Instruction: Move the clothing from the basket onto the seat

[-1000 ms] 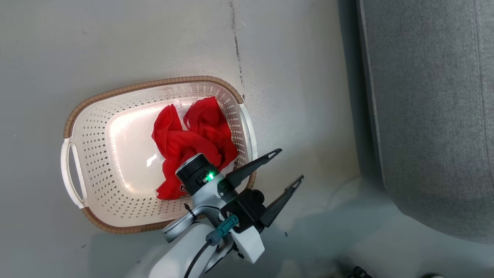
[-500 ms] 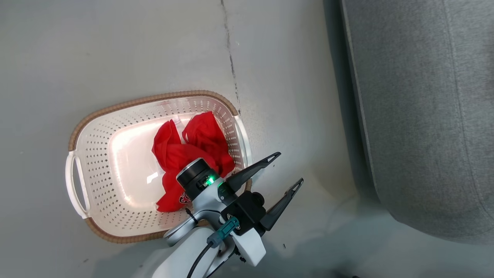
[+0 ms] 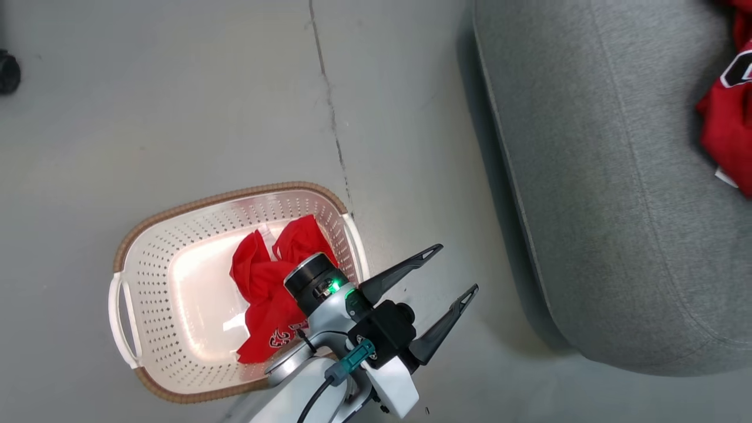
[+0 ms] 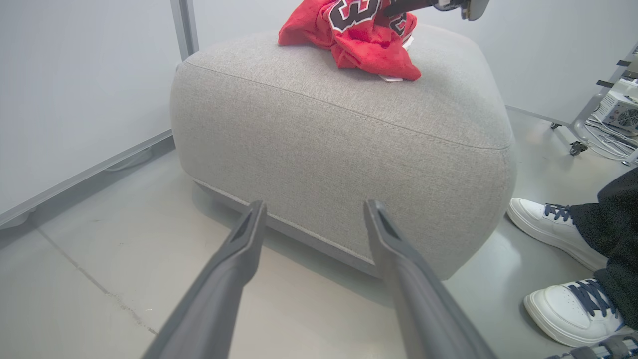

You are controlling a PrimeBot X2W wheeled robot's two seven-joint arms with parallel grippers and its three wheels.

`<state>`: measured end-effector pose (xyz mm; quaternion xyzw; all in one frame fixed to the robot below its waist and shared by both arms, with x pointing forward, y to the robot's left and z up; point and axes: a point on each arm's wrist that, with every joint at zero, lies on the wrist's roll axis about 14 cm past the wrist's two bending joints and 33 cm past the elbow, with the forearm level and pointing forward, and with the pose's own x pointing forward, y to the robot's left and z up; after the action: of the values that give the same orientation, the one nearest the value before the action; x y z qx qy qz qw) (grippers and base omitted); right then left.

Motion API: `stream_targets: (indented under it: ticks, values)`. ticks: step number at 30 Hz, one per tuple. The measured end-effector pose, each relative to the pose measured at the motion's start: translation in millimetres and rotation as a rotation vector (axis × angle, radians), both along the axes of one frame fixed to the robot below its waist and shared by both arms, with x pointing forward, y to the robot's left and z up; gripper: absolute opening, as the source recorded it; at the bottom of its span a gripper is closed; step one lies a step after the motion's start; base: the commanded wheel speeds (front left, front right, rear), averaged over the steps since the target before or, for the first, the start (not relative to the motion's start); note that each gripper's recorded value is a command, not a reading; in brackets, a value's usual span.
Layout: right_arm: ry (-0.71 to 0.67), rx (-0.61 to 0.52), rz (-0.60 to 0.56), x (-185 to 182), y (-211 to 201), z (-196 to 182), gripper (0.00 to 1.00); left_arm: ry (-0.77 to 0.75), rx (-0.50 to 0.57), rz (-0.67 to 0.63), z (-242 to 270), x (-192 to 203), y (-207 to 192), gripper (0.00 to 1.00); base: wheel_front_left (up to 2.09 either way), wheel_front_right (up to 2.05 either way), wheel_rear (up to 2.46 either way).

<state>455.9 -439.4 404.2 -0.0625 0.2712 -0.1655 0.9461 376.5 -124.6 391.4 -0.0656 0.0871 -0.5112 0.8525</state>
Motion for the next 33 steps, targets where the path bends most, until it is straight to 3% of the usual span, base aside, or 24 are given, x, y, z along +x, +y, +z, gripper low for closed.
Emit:
stream_targets:
  ticks: [7,21,26,33]
  values:
    - [-0.068,0.010,0.062,-13,13,31,1.00,-0.019,-0.013,-0.014,21,-16,-5,1.00,0.00,0.00,0.00]
    - [-0.458,0.023,0.170,-29,36,143,1.00,-0.173,-0.074,0.109,94,-10,6,1.00,0.00,0.00,0.00]
    - [-0.641,0.036,0.240,-27,61,195,1.00,-0.210,-0.103,0.181,117,-7,19,1.00,0.00,0.00,0.00]
    - [-0.782,0.126,0.352,-29,123,207,1.00,-0.233,-0.103,0.365,131,9,63,1.00,0.00,0.00,0.00]
